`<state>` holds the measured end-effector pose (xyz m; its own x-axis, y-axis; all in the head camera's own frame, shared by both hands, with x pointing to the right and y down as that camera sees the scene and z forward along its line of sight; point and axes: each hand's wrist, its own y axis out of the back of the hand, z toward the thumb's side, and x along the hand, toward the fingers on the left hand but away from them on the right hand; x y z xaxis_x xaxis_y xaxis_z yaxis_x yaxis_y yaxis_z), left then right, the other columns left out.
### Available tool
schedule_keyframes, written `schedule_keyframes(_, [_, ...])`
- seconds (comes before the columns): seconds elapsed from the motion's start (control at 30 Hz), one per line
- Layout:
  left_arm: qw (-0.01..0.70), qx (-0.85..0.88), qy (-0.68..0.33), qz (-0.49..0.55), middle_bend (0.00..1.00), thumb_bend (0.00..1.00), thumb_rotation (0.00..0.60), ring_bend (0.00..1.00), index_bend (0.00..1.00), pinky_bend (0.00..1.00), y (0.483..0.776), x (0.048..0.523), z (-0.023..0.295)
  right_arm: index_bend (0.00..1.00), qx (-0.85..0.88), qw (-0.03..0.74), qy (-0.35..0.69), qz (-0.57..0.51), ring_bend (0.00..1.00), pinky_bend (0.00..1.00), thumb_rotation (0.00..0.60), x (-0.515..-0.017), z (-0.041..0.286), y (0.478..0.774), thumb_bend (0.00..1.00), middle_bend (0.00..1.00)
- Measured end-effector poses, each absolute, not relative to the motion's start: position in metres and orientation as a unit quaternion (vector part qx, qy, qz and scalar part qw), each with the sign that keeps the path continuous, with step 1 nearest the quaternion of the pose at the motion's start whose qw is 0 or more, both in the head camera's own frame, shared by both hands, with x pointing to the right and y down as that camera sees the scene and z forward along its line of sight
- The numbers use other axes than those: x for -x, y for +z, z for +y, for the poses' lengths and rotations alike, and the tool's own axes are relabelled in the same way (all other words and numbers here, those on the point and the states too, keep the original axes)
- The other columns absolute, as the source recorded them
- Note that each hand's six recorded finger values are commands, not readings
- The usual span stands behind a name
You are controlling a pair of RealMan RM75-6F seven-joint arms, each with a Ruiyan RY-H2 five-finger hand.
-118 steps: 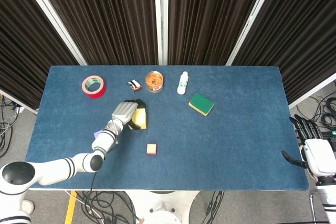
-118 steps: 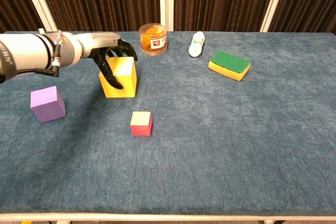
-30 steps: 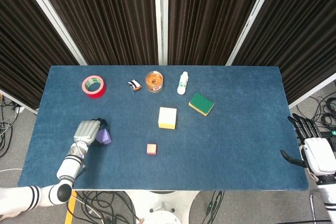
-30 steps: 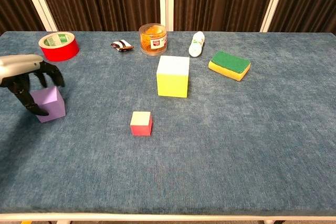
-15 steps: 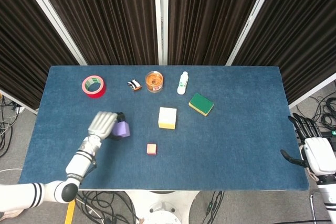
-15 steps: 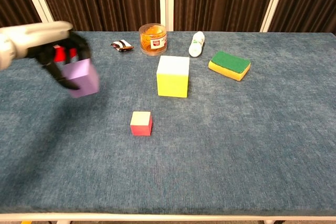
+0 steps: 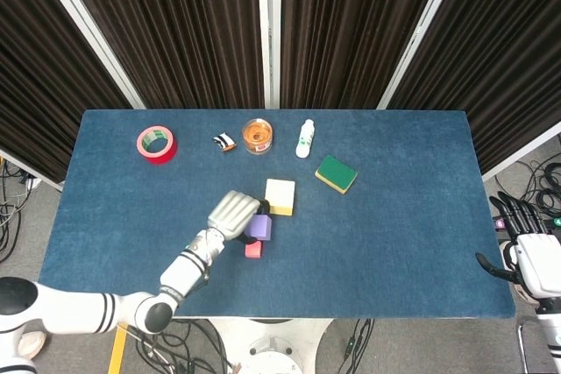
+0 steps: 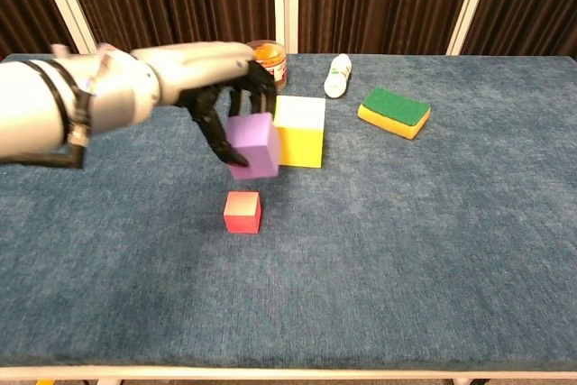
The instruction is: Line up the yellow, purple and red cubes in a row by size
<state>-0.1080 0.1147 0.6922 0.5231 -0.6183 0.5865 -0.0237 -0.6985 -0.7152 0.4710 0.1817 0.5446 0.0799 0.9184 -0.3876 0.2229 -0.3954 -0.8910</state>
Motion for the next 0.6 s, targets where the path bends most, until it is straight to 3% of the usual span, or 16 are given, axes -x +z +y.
schedule_keyframes(0.6, [0.386, 0.79, -0.449, 0.158, 0.54, 0.2, 0.6, 0.53, 0.51, 0.72, 0.708, 0.058, 0.122, 0.0, 0.65, 0.335, 0.523, -0.438, 0.0, 0.0, 0.6, -0.475, 0.184, 0.541, 0.14, 0.02])
